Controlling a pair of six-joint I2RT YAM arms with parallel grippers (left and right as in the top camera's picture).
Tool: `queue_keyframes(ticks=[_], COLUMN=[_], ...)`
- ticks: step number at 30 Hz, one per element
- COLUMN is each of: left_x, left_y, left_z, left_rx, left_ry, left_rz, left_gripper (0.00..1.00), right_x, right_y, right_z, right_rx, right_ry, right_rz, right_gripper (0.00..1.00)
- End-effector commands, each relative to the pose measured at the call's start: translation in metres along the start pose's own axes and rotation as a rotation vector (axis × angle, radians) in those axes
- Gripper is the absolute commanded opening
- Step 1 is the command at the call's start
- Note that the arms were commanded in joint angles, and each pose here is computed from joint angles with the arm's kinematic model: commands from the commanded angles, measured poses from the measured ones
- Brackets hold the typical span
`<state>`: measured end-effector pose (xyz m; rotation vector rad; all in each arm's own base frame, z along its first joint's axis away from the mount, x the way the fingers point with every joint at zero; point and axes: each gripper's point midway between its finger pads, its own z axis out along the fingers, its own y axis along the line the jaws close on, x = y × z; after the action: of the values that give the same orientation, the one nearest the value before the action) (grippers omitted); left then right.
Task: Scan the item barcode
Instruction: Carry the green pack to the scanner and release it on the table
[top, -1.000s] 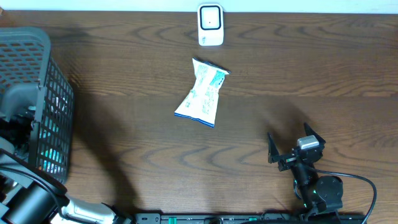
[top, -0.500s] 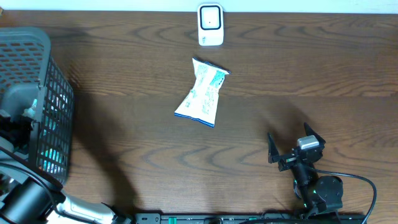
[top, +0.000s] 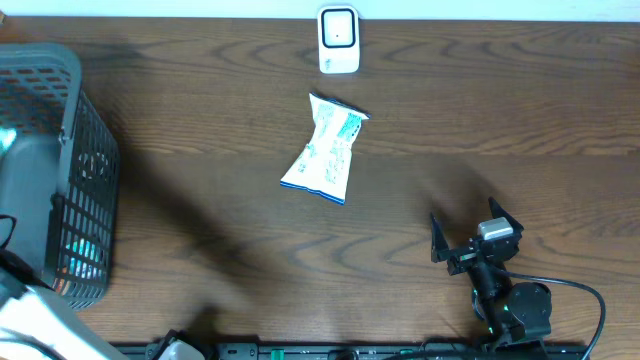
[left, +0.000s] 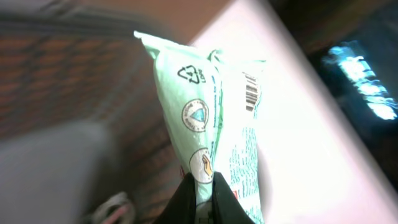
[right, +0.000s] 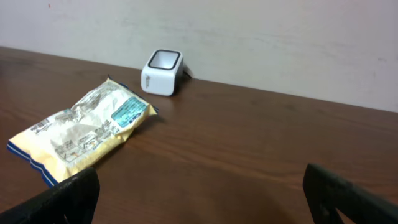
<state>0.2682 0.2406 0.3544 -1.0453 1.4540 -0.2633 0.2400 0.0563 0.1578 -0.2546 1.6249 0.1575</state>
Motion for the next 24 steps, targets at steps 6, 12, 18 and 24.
queue_keyframes(ticks=[6,12,18,24], left_x=[0.108,0.277,0.425,0.546], left_y=[-0.205,-0.258,-0.24,-0.224], left_z=[-0.062,-0.067,-0.035,-0.028], left_rx=[0.678,0.81,0.591,0.586], left_ry=[0.312,0.748,0.88,0.934], left_rz=[0.091,0.184,0.3,0.368], left_gripper=[0.07,0.07,0.07,0.07], right_x=[0.001,0.001,0.001,0.001], right_y=[0.001,0.001,0.001,0.001], right_z=[0.0,0.0,0.0,0.0], right_rx=[-0.003,-0.003,-0.003,-0.003], right_ry=[0.001,0.001,0.001,0.001], right_rz=[0.009,0.009,0.009,0.009], right_gripper=[0.99,0.99,0.99,0.99])
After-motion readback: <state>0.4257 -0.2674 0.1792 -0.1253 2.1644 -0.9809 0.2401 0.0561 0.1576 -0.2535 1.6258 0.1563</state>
